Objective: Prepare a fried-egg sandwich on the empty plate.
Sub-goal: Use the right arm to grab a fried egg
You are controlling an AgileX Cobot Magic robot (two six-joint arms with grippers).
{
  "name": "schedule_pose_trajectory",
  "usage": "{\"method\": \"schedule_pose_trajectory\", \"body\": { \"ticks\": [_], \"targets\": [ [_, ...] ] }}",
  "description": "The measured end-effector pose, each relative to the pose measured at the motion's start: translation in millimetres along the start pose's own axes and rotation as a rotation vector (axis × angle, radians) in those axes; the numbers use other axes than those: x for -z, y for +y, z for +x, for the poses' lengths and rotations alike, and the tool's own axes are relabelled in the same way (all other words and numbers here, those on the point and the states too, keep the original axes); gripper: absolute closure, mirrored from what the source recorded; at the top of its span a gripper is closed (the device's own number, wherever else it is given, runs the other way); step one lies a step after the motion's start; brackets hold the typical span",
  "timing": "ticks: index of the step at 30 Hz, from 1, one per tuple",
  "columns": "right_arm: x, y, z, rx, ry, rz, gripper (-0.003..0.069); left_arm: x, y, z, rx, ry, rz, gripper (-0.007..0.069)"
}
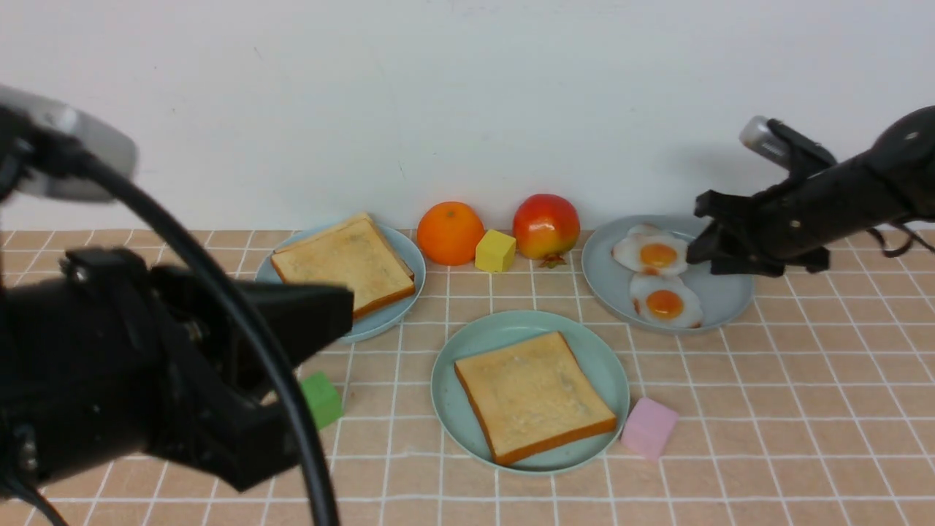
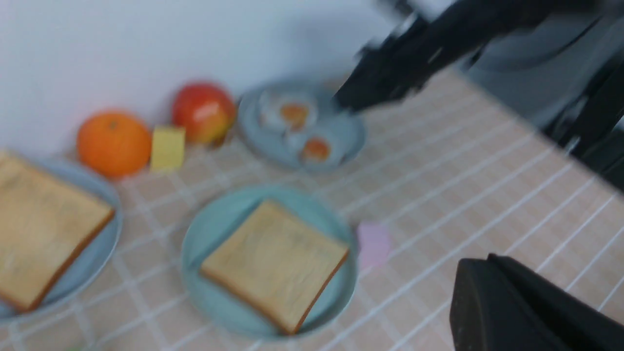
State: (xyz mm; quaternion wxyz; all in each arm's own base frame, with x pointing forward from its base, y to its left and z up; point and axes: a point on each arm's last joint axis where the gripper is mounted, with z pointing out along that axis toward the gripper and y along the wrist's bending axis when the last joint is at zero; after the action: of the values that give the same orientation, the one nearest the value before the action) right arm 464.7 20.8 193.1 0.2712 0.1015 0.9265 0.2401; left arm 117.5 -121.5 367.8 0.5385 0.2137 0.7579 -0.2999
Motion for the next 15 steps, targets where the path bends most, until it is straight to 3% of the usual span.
{"method": "schedule_pose_trajectory", "body": {
  "ticks": [5, 15],
  "targets": [
    [-28.3, -10.7, -13.8, -0.025, -0.018, 0.002, 0.0279, -0.2, -1.0, -0.8, 0.021, -0.016, 0.013, 0.0638],
    [-53.7, -20.3, -21.4, -0.087, -0.046, -0.008, 0.0262, -0.2, -2.1, -0.6, 0.067, -0.013, 0.025, 0.0638]
  ]
}}
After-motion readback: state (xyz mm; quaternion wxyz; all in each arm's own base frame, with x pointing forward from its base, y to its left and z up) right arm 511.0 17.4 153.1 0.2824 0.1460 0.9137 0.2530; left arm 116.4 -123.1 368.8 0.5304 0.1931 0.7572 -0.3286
